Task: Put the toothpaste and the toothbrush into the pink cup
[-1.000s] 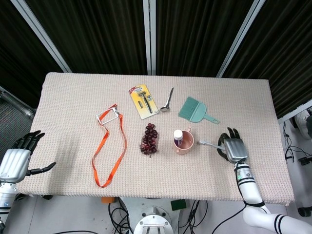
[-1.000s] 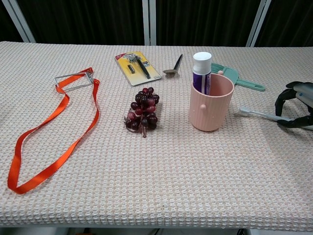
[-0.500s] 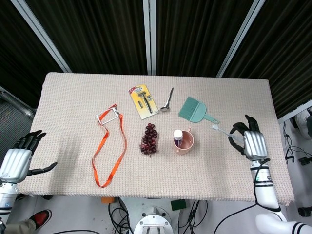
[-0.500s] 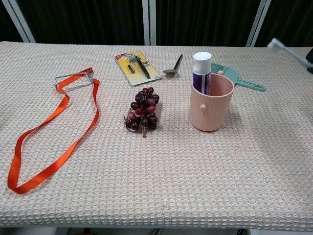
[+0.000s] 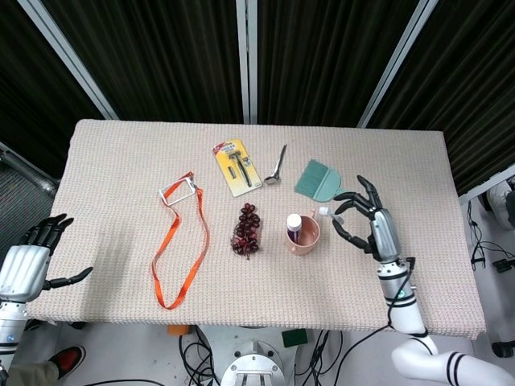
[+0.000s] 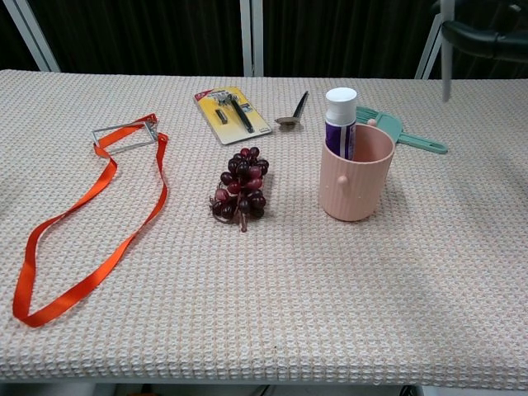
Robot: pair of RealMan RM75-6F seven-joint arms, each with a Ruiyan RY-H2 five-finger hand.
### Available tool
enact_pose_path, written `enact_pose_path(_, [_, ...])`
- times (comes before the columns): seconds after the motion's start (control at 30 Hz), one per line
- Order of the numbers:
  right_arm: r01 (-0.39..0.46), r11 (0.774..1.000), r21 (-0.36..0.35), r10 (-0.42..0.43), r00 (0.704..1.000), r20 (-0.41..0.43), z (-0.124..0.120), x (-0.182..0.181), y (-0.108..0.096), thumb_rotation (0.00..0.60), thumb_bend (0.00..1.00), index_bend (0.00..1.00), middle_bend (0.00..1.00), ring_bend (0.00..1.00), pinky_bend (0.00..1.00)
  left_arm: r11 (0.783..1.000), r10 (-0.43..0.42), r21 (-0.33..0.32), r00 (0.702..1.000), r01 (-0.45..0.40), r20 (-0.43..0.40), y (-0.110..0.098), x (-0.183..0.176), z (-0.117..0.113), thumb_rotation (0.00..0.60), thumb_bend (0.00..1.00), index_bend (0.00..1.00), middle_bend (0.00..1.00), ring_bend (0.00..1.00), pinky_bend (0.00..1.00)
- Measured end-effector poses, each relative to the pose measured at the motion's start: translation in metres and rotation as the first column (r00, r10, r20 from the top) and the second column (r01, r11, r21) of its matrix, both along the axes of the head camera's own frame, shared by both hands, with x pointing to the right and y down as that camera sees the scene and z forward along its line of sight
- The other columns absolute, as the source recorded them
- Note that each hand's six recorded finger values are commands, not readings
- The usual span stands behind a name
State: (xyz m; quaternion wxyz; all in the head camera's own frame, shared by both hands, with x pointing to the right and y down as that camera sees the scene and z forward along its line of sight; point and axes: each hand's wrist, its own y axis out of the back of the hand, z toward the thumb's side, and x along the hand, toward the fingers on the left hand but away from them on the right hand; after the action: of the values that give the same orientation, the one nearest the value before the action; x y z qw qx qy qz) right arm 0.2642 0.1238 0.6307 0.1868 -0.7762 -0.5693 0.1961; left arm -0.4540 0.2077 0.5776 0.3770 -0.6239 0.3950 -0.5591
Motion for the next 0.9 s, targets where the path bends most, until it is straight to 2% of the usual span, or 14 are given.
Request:
enact_pose_path(0.23, [-0.004,0.996,-0.094,0.018,0.987,0.158,0.03,-0.031,0.005,0.6,0.8,0.71,0.38,0.0,0.0,1.0,-0.005,-0.002,1.0,0.005,-0.003,0.0,-0.003,0.001,0.258,0.08,0.12,0.09,0.1,0.2])
enact_pose_path(0.47, [-0.014,0.991,-0.134,0.035,0.988,0.153,0.045,-0.036,0.008,0.6,0.79,0.69,0.37,0.0,0.0,1.0,-0.01,-0.005,1.0,0.01,-0.003,0.001,-0.005,0.002,0.26,0.08,0.12,0.09,0.1,0.2])
enact_pose_path(0.53, [-0.009,0.988,-0.152,0.031,0.989,0.146,0.05,-0.036,0.009,0.6,0.77,0.63,0.34,0.0,0.0,1.0,-0.01,-0.004,1.0,0.01,-0.004,0.002,-0.005,0.002,0.258,0.08,0.12,0.09,0.1,0.2])
enact_pose_path(0.63, [0.007,0.983,-0.184,0.021,0.988,0.15,0.056,-0.036,0.012,0.6,0.68,0.45,0.27,0.0,0.0,1.0,-0.011,-0.003,1.0,0.011,-0.005,0.002,-0.006,0.002,0.258,0.08,0.12,0.09,0.1,0.2])
enact_pose_path(0.77, [0.037,0.974,-0.225,0.0,0.987,0.159,0.063,-0.036,0.016,0.6,0.42,0.07,0.12,0.0,0.0,1.0,-0.01,-0.002,1.0,0.01,-0.003,0.002,-0.005,0.001,0.259,0.08,0.12,0.09,0.1,0.2])
enact_pose_path(0.8, [0.042,0.973,-0.226,-0.006,0.987,0.159,0.062,-0.035,0.016,0.6,0.36,0.02,0.09,0.0,0.0,1.0,-0.009,-0.001,1.0,0.009,-0.003,0.002,-0.005,0.001,0.258,0.08,0.12,0.09,0.1,0.2])
enact_pose_path(0.9, [0.045,0.976,-0.213,-0.012,0.988,0.152,0.06,-0.032,0.017,0.6,0.25,0.0,0.02,0.0,0.0,1.0,-0.009,0.002,1.0,0.009,-0.003,0.002,-0.005,0.0,0.259,0.08,0.12,0.09,0.1,0.2])
